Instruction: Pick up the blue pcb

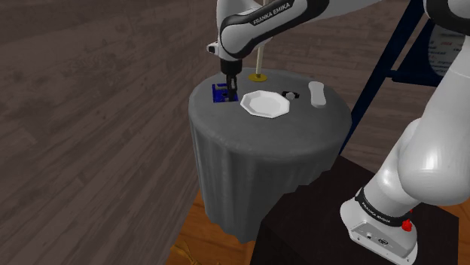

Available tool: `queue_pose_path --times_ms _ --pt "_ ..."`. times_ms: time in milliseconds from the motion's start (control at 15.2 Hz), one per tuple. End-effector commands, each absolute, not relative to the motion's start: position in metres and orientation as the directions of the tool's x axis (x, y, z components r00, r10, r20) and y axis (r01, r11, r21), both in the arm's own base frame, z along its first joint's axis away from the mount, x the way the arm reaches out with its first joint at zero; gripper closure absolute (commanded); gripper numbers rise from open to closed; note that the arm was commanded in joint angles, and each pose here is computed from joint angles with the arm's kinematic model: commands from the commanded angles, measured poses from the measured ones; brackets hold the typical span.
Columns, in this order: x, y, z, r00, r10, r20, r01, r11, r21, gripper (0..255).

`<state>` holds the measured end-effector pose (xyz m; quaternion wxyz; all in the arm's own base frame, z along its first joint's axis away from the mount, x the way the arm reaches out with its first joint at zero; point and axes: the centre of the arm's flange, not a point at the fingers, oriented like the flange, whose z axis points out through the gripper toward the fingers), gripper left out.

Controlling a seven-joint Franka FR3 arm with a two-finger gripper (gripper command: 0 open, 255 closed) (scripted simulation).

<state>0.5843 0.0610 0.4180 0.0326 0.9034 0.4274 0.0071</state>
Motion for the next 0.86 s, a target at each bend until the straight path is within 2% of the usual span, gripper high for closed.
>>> queue_pose_path --times_ms 0,792 --pt "0.586 0.062 0.429 0.634 0.773 -0.015 0.772 -0.632 0.065 255" --pt "0.586 0.062 0.482 0.634 0.773 -0.015 0.772 -0.632 0.065 255"
